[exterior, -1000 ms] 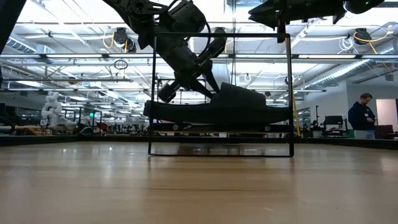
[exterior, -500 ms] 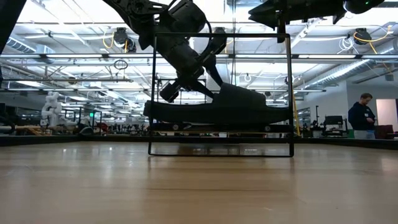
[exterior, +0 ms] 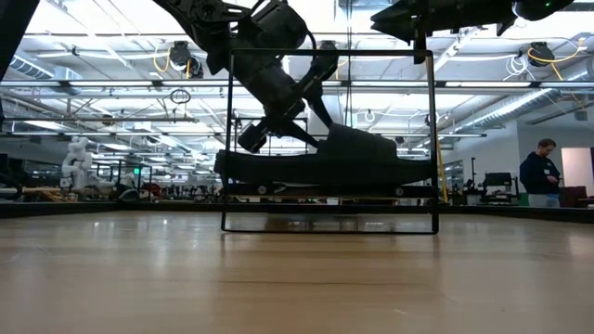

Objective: Pick and place slides into the shelf
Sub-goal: Put the black slide on the shelf, then return to Home Position

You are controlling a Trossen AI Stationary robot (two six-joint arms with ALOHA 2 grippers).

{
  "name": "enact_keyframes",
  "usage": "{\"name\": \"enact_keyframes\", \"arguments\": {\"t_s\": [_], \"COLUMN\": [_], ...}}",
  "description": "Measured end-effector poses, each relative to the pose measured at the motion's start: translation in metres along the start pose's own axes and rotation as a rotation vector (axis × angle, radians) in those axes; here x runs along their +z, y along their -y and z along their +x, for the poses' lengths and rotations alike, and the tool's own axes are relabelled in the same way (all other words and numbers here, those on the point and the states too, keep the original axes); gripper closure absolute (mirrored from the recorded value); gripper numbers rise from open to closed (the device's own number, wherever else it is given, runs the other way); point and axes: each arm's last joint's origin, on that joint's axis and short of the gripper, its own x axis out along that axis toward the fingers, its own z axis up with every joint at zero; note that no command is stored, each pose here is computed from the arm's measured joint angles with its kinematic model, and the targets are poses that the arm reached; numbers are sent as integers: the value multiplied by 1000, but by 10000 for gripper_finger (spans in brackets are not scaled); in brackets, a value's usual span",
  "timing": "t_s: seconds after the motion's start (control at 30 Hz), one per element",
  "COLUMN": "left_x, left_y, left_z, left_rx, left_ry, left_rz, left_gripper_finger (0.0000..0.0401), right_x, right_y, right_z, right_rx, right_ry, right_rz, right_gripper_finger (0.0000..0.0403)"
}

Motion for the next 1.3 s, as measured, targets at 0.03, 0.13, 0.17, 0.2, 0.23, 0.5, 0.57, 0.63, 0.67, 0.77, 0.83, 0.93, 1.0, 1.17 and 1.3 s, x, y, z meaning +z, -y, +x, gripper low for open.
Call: {"name": "enact_keyframes", "arguments": {"t_s": [0.03,0.13,0.17,0.2,0.23,0.5,0.57,0.63,0.67,0.77,0.83,0.93,1.0,1.17,1.3], "left_x": [1,2,2,3,3,5,6,6,6,6,6,7,8,11,11], "left_y": [-1,-2,-2,-3,-4,-8,-8,-8,-8,-8,-8,-6,-3,1,-2], "left_z": [0,-1,-1,-1,-1,-2,-2,-2,-2,-2,-2,-7,-12,-23,-25], "left_rx": [6,15,17,22,27,65,66,66,66,66,65,57,45,32,63], "left_ry": [-3,-5,-5,-5,-5,-3,-2,-1,0,0,1,14,35,60,52], "left_rz": [-2,-1,-1,-3,-4,0,-1,-1,-1,-2,-2,0,8,30,33], "left_gripper_finger": [277,277,277,277,277,277,277,277,277,277,277,277,277,277,277], "right_x": [0,0,0,0,0,0,0,0,0,0,0,0,0,0,0], "right_y": [0,0,0,0,0,0,0,0,0,0,0,0,0,0,0], "right_z": [0,0,0,0,0,0,0,0,0,0,0,0,0,0,0], "right_rx": [0,0,0,0,0,0,0,0,0,0,0,0,0,-1,-1], "right_ry": [0,0,0,0,0,0,0,0,0,0,0,-1,0,0,0], "right_rz": [0,0,1,3,4,7,7,7,7,7,6,5,4,4,4], "right_gripper_finger": [348,348,348,348,348,348,348,348,348,348,348,348,348,348,348]}}
